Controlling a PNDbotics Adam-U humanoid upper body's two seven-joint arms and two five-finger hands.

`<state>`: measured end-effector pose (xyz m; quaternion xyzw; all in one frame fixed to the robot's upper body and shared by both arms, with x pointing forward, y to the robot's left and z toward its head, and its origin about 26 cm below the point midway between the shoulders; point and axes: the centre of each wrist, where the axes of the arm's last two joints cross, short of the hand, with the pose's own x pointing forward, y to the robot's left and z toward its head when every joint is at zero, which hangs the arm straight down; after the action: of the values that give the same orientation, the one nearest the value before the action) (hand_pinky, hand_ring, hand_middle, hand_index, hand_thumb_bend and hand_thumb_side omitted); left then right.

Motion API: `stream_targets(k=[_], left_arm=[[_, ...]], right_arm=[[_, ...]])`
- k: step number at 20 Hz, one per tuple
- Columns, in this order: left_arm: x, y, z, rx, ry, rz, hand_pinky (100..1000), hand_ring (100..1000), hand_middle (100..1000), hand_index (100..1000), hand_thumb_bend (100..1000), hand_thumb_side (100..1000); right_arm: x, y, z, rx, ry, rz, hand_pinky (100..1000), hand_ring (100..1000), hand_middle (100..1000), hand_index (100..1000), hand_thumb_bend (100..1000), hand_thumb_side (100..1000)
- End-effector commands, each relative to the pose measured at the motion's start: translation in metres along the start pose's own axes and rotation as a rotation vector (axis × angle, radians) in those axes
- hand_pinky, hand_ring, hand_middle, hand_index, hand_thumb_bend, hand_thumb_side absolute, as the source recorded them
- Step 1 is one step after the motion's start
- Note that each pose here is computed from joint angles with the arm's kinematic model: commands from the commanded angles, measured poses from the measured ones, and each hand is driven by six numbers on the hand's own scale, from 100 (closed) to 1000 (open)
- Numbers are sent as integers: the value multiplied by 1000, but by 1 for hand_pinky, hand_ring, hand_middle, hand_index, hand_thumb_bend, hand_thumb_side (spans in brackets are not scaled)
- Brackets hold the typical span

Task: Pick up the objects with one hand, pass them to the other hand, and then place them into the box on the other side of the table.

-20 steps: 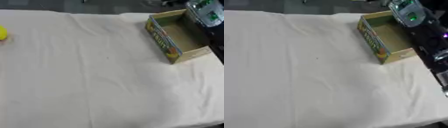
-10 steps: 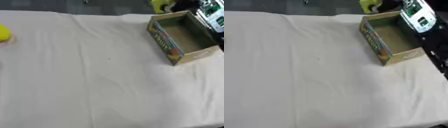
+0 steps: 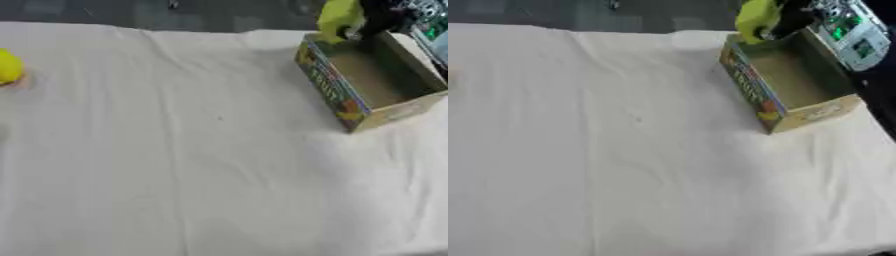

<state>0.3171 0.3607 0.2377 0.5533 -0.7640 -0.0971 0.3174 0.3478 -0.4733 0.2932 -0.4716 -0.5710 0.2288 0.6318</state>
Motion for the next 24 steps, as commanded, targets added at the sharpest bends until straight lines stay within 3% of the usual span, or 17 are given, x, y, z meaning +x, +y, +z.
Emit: stream_targets(k=[1, 5, 10, 16, 17, 20, 21, 24], left_arm=[[1, 12, -10, 30, -28, -23, 544, 679, 775, 834, 495, 456], [1, 12, -10, 32, -28, -23, 543, 678, 774, 833, 494, 456], [1, 13, -10, 39, -29, -25, 543, 678, 774, 833, 493, 456], [2, 13, -11, 47, -30, -25, 544, 678, 774, 833, 493, 456], [2, 14, -11, 48, -30, -24, 544, 678, 774, 833, 493, 458], [2, 13, -11, 49, -30, -23, 544, 678, 774, 833, 492, 456], [2, 13, -11, 49, -30, -25, 545, 679, 774, 833, 491, 455], [1, 12, -10, 45, -27, -30, 546, 680, 776, 835, 490, 456]], right_arm=[[-5, -29, 3, -77, 40, 40, 985, 759, 431, 494, 421, 116], [-20, -30, 1, -96, 125, 74, 996, 759, 435, 505, 423, 110], [-39, -29, -2, -90, 222, 213, 1000, 765, 439, 533, 431, 100], [-47, -27, -5, -19, 254, 334, 1000, 790, 486, 602, 481, 100], [-47, -26, -5, -5, 250, 345, 1000, 798, 507, 630, 521, 100], [-45, -23, -6, 36, 229, 365, 1000, 824, 616, 755, 521, 100], [-44, -21, -6, 53, 219, 370, 1000, 841, 693, 824, 532, 100], [-44, -17, -7, 99, 201, 382, 998, 907, 843, 892, 567, 116]])
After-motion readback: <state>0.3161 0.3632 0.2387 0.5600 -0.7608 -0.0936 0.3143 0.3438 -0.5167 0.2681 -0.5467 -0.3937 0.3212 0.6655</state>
